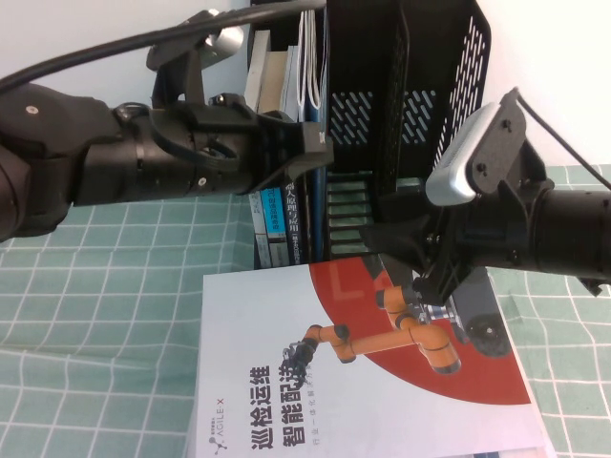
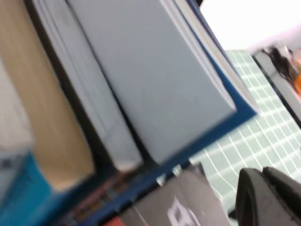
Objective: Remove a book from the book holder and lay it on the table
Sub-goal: Hold the bookshelf, then pick up the right side book from the book shelf
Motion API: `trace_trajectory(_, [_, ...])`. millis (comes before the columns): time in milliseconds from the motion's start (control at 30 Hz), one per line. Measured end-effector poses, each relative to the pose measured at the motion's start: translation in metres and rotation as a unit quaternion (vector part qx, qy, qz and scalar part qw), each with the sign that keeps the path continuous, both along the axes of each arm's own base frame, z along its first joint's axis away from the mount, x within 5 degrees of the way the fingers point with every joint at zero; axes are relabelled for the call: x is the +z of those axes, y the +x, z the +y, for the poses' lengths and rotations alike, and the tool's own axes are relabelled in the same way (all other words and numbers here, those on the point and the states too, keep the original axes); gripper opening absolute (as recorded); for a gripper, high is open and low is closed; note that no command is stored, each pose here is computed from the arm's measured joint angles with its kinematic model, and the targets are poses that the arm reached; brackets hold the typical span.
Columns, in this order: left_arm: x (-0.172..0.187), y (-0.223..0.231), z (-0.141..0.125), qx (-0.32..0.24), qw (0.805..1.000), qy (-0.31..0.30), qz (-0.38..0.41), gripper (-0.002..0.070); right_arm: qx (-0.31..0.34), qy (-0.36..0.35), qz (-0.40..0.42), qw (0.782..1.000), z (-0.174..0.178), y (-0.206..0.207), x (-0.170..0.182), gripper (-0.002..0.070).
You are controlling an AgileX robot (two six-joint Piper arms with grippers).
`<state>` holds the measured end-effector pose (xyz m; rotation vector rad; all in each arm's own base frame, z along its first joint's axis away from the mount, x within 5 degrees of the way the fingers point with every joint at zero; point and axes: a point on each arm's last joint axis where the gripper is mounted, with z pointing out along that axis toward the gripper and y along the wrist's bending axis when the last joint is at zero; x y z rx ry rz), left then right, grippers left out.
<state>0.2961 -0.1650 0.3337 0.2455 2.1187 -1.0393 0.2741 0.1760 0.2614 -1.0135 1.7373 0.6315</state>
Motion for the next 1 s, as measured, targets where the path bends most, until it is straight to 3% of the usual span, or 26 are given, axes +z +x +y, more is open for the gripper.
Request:
trace_trajectory(267, [0.004,0.013,0.01,0.081,0.996,0.013,-0.046,-0.0002,0.02,0.002,-0.016,1.0,0.008,0.012,0.002,0.0363])
trace_trajectory(667, [0.004,0.015,0.012,0.088,0.994,0.024,-0.057,-0.0003,0.027,0.023,-0.049,0.998,0.025,0.043,0.021,0.0389])
trace_trajectory(1000, [0.003,0.015,0.012,0.086,0.994,0.028,-0.059,-0.0003,0.009,0.039,-0.016,0.999,0.053,0.08,0.008,0.039])
